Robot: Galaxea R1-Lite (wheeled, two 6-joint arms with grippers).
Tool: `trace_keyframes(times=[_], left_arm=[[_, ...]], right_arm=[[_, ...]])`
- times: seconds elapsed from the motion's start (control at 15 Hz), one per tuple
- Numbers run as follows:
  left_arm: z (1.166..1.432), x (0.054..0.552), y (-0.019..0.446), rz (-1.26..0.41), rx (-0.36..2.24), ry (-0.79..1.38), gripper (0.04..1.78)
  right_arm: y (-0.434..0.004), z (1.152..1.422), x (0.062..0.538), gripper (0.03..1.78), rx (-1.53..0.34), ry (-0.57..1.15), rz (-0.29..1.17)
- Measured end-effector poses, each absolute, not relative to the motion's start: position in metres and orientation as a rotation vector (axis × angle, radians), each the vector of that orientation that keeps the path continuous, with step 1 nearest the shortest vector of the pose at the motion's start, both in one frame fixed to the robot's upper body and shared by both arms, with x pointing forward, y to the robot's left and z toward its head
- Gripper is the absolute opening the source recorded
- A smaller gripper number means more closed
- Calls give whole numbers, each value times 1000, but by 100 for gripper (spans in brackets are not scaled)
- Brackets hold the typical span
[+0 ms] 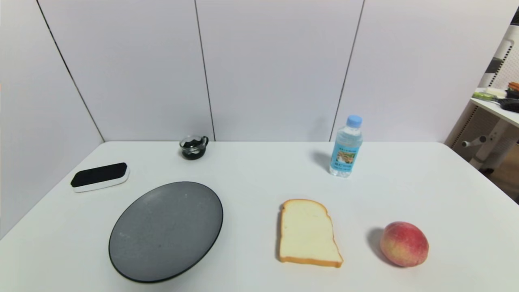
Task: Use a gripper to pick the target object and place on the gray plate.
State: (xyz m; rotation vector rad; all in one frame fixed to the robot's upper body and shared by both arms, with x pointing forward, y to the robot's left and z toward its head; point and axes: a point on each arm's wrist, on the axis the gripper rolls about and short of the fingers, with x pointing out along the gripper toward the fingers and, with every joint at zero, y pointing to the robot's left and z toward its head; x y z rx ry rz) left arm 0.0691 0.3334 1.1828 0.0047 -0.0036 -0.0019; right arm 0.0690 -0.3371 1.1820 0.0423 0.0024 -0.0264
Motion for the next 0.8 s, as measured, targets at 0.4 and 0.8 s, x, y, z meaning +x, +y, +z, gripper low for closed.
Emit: trace_keyframes(times=[0.4,0.8], left_arm=[[1183,69,333,-2,5,-4,169],[1183,69,333,-1,2,-4,169]], right_arm=[[-337,1182,69,171,43,3,-26],[-337,1182,69,171,43,3,-26]])
